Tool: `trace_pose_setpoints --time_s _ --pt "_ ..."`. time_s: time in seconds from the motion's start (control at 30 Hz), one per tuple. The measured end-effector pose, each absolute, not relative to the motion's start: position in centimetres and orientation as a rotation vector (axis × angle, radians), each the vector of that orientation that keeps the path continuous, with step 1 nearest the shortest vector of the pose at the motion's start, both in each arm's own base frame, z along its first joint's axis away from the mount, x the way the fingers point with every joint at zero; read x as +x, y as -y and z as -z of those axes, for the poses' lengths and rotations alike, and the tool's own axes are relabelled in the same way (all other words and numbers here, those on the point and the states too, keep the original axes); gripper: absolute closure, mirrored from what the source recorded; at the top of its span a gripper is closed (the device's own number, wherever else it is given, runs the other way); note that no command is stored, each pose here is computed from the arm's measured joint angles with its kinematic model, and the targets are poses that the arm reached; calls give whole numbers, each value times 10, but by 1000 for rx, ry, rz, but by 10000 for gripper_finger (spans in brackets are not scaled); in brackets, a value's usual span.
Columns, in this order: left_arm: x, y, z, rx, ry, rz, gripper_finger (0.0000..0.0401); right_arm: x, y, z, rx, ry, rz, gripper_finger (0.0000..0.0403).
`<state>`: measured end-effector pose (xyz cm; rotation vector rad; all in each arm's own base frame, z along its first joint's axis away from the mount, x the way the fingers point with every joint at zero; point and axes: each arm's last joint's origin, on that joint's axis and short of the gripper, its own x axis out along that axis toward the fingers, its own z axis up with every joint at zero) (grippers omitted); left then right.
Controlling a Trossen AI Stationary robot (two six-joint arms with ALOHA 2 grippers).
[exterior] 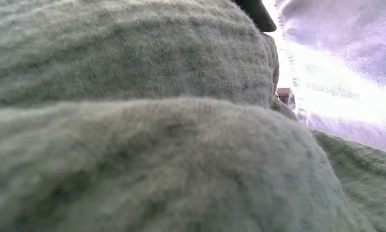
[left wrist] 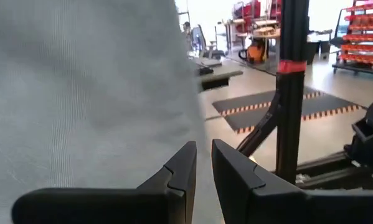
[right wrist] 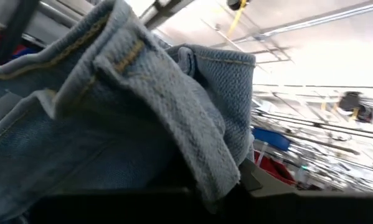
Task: Fold laundry
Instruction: Fold the denim pants
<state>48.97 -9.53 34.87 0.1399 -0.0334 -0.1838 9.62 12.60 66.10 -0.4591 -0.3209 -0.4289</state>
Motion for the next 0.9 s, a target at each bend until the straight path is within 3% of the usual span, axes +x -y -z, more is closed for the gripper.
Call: trace_pose_setpoints --time_s 0.3,0.43,0.67,0.9 --pt "509 97 -325 44 143 128 341 115 -163 -649 -458 360 322 380" --pt "508 82 -335 53 196 -34 341 124 -180 -642 -466 350 302 380" --pt "510 51 -355 44 310 -95 341 134 -204 -632 -501 347 264 380" --pt "508 32 -389 39 375 12 341 141 -224 -622 -609 360 194 380"
